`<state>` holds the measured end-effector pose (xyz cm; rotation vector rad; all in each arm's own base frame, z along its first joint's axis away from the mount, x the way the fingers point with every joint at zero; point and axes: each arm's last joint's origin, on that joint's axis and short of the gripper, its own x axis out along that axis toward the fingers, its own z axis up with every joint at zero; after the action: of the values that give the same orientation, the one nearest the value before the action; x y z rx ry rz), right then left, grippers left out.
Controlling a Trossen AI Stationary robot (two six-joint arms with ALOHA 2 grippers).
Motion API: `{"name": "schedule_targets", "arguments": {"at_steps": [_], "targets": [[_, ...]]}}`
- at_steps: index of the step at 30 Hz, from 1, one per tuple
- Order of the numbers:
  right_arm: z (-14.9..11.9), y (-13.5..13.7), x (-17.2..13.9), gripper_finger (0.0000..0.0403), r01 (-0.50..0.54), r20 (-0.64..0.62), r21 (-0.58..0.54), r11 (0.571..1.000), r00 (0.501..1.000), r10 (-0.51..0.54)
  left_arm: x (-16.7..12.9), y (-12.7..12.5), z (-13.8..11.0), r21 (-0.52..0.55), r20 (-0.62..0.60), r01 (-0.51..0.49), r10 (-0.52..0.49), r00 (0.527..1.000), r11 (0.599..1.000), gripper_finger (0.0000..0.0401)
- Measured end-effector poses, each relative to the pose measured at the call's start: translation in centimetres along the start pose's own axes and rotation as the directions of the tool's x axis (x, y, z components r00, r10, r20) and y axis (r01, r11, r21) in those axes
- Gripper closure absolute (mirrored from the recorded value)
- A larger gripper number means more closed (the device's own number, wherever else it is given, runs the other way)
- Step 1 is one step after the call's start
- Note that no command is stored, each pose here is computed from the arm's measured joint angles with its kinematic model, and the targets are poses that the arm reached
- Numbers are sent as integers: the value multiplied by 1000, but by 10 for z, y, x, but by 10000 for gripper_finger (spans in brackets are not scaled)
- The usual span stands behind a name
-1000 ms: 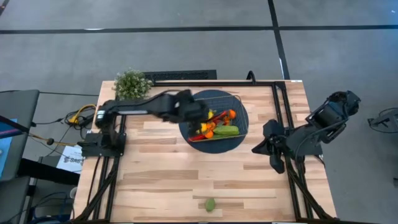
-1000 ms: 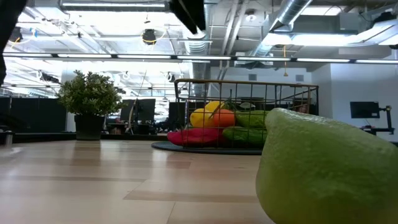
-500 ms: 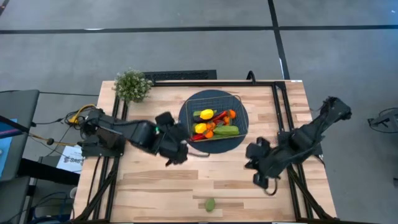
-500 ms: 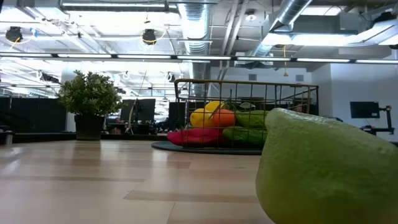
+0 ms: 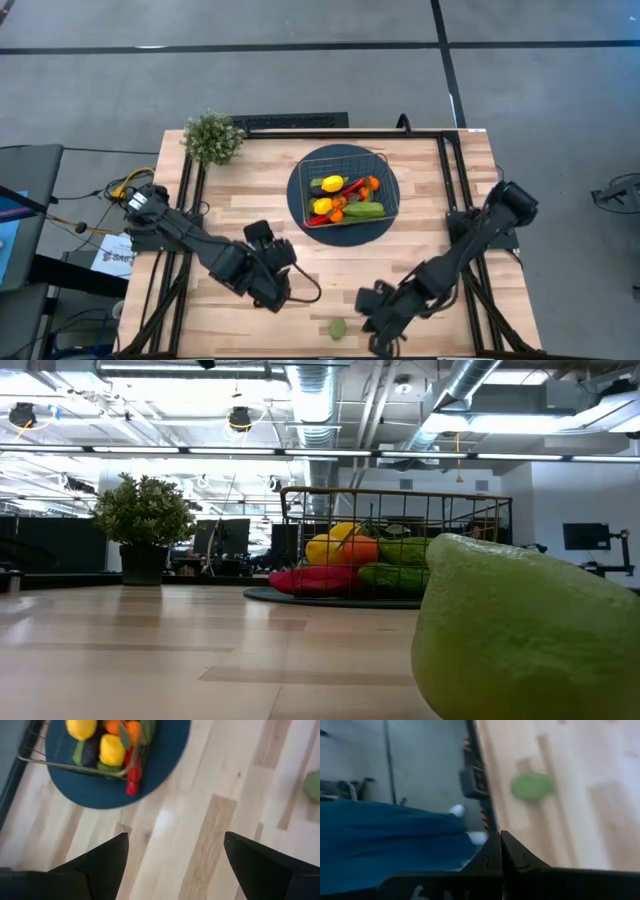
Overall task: Build produce basket
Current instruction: Put the green lime into the wire basket
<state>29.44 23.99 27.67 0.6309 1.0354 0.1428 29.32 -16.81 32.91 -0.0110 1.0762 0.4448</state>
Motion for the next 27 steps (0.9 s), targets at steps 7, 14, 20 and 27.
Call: {"name": "schedule_targets", "arguments": {"at_steps": [7,14,20,27], "targets": [[-2,16,49,401,-157,67,6,988,985,157,-1,-12,-14,59,8,9,-9,1000,998,88],[-19,23,98,401,-189,8,17,982,982,189,-4,-15,-17,111,21,20,-23,1000,994,88],[-25,19,130,401,-94,-20,21,995,995,95,-4,-16,-17,133,23,19,-23,999,991,88],[-11,-1,139,401,87,5,-1,996,996,-87,-5,-15,-17,142,27,11,-15,1000,990,88]]}}
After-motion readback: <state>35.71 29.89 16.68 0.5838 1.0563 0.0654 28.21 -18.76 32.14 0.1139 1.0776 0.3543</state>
